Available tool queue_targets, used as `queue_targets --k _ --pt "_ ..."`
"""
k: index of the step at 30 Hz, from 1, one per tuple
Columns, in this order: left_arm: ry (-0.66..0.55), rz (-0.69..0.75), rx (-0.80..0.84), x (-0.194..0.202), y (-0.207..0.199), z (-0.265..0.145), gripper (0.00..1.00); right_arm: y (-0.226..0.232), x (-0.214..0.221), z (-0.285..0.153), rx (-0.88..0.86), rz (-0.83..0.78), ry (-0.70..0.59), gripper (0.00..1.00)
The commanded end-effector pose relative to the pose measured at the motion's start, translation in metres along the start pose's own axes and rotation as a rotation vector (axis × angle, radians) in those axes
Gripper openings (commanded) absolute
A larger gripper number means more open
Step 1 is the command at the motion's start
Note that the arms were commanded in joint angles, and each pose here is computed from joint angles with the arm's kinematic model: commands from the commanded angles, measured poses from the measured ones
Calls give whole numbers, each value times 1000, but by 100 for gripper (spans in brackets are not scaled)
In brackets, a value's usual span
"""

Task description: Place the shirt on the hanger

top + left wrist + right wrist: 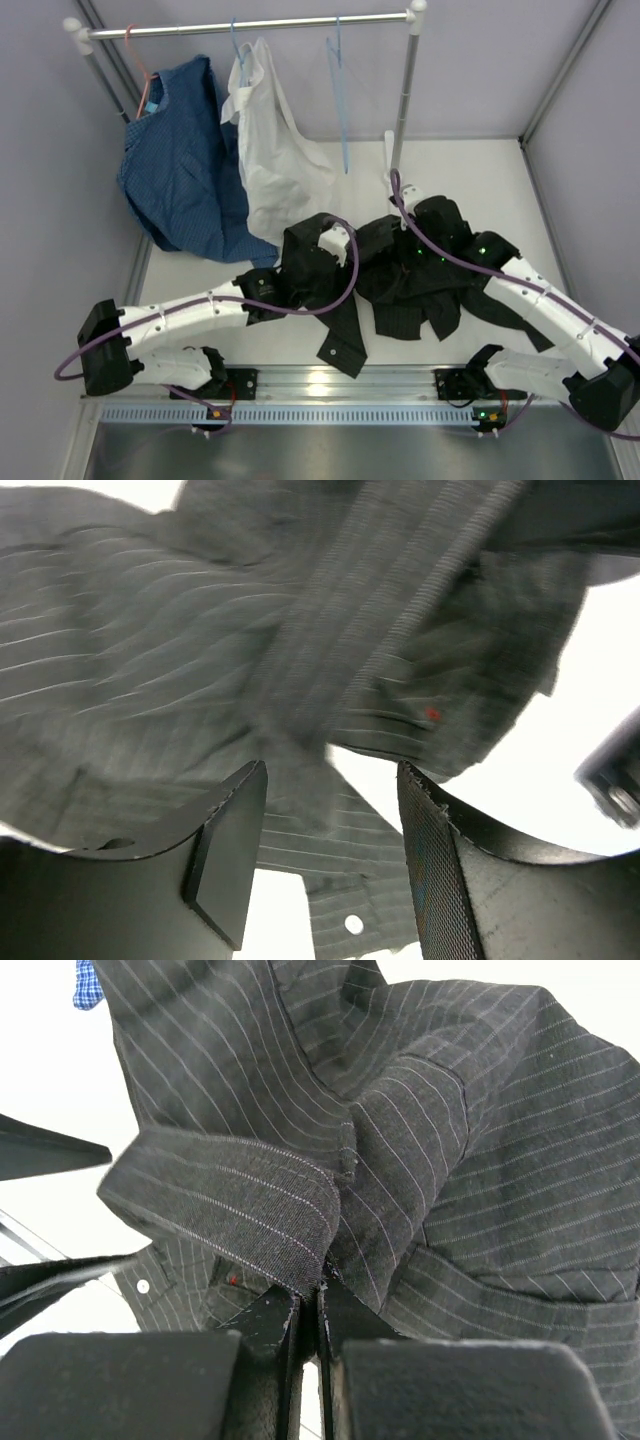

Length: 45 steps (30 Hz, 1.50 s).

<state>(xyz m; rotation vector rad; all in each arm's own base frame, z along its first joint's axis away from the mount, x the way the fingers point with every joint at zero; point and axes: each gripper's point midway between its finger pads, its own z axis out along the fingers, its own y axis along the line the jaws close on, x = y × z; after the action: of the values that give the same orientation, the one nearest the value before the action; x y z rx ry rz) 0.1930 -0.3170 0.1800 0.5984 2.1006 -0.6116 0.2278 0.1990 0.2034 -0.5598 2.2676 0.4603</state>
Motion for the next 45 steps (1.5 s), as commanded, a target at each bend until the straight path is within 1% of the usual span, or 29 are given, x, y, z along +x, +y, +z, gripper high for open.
queue_targets --k 1,2,3,4,5,9,12,15,17,18,19,24,25,27,31,32,34,35,36,37,38,39,41,42,45 --pt "-175 -86 -247 -21 32 -9 59 2 -25 -8 -7 34 -47 0" --pt "-189 -121 -272 -19 32 -9 59 3 -29 -9 -8 39 -56 0" --pt "-196 -125 -280 -15 28 -10 59 4 -31 -9 -10 44 -63 0" --pt "-218 -134 -334 -12 36 -10 59 4 -33 -8 -13 53 -67 0" --pt "-223 -158 -349 -8 35 -7 59 6 -36 -9 -20 53 -78 0" --pt "-214 -178 -386 4 35 5 58 11 -41 -10 -42 61 -86 0" --pt "-205 -158 -360 9 19 14 53 9 -45 -11 -33 64 -94 0" --pt "-220 -140 -335 11 3 19 51 8 -46 -9 -33 65 -90 0" --pt "-217 -135 -347 14 2 24 49 9 -48 -9 -40 67 -91 0" --pt "-219 -123 -375 15 5 27 44 11 -48 -10 -49 68 -92 0" --pt "-222 -123 -386 16 7 28 42 12 -49 -10 -53 69 -96 0" --pt "-216 -118 -414 21 10 36 42 14 -52 -14 -68 66 -105 0" --pt "-211 -109 -425 24 12 38 41 16 -52 -15 -73 64 -107 0" --pt "-210 -108 -437 24 15 40 27 17 -53 -16 -81 61 -107 0" --pt "-217 -97 -449 19 20 38 11 15 -47 -13 -78 62 -94 0" --pt "-221 -99 -455 14 25 35 0 15 -45 -12 -79 59 -92 0" --pt "-207 -85 -453 7 30 30 0 13 -39 -9 -76 58 -79 1" --pt "-178 -101 -390 0 28 26 0 9 -39 -7 -71 62 -81 5" --pt "-139 -74 -339 -2 25 25 0 9 -39 -7 -78 61 -80 10" --pt "-110 -84 -300 -4 24 23 0 8 -39 -6 -82 64 -79 16" --pt "-33 -109 -225 -2 23 21 0 5 -41 -7 -85 67 -86 36" --pt "1 -133 -147 -5 17 15 0 7 -44 -9 -100 60 -95 46" --pt "70 -170 -34 -3 13 8 0 5 -57 -18 -100 51 -130 55" --pt "98 -169 50 0 0 0 0 5 -62 -23 -99 43 -152 56" --pt "118 -162 115 1 -9 -10 0 6 -80 -37 -112 35 -207 61"
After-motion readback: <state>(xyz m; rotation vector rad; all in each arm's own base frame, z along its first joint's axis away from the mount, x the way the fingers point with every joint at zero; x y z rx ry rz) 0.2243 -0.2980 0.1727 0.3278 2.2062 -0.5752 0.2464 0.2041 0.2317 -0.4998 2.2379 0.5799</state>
